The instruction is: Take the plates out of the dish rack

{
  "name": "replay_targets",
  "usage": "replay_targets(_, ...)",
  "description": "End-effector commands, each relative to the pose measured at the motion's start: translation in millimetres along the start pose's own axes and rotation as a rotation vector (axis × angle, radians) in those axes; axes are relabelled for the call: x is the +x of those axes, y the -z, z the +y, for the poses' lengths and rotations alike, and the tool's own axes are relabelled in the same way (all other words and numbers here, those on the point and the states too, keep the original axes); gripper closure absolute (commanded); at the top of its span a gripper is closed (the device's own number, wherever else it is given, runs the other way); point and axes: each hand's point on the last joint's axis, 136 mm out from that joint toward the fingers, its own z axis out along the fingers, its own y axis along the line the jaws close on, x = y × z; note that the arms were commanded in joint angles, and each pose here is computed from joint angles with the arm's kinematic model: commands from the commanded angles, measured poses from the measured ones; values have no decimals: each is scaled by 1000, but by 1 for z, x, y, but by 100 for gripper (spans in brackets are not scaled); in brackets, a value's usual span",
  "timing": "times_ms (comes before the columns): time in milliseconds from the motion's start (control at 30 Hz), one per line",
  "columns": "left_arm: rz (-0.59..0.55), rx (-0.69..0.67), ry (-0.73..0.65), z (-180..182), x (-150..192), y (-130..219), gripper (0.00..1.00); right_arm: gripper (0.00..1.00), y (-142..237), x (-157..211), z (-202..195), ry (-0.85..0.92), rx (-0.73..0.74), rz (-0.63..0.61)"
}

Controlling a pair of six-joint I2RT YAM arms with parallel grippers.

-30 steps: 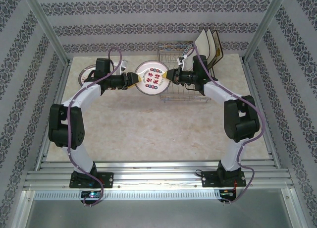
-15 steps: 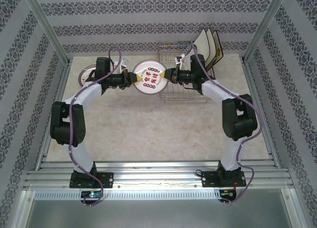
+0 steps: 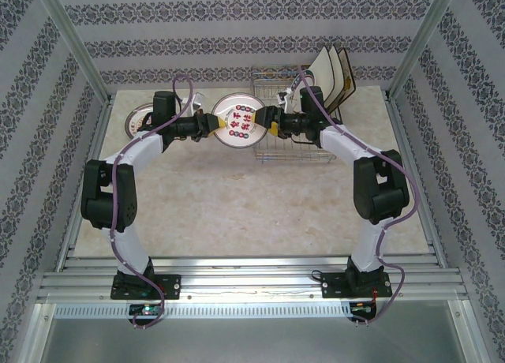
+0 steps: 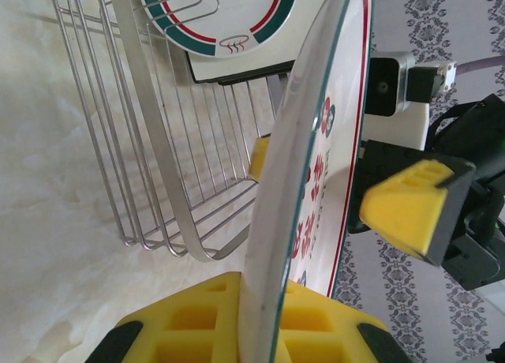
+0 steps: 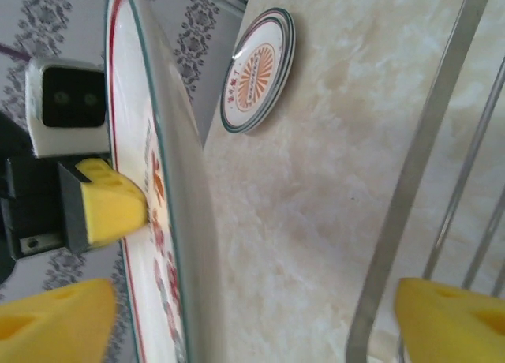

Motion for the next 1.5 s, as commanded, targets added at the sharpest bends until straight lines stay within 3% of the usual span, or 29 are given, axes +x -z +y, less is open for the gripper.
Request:
replay_targets(0,-22,67,-45,-12,-11,5,100,2,21,-9,12,72,61,-33)
replay_targets(233,-58,48,-34,-5,-19,17,100,2,62,-24,-1,89,244,-80)
replay_targets(567,-228,-52,21,29,-46,72,100,2,188,-27,-68,216,1072,-48)
replay_targets(667,-283,-116,44,45,-51,91,100,2,220,-23,-80,235,1238,4)
replay_targets(1000,-416,-252,90,81,-61,141,100,2,260,-13,-101,157,1286,48)
replay_targets(1467,-584,-337,212,152,-76,189,100,2,263,-9,-99,143,1253,47)
